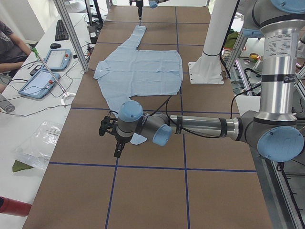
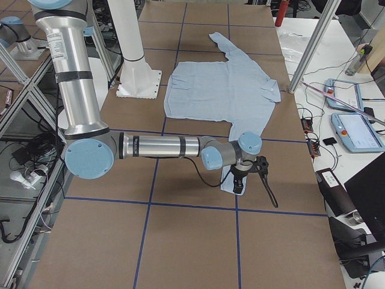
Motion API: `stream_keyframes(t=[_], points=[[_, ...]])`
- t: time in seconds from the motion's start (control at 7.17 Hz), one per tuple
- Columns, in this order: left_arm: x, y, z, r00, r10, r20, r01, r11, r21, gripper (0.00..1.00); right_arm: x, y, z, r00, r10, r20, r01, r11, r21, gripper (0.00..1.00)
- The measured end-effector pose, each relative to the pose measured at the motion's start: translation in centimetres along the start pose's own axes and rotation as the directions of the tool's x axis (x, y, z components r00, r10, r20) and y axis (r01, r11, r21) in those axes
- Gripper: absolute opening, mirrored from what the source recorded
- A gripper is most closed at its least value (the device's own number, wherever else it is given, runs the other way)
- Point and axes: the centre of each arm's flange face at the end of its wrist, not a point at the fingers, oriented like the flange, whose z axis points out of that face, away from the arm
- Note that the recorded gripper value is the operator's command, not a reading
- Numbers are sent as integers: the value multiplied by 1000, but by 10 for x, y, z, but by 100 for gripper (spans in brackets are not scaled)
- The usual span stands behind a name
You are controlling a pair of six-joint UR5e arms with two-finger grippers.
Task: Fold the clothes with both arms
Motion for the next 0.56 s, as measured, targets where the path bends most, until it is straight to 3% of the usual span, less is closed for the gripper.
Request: stream_keyframes(t=[0.28, 0.56], points=[[8, 1, 4, 999, 35, -12, -35, 999, 17, 100, 2, -16, 31, 998, -56, -3, 56, 998, 29, 88], [15, 3, 10, 999, 47, -18, -47, 999, 16, 100, -6, -11, 57, 988, -157, -1, 157, 988, 15, 85]])
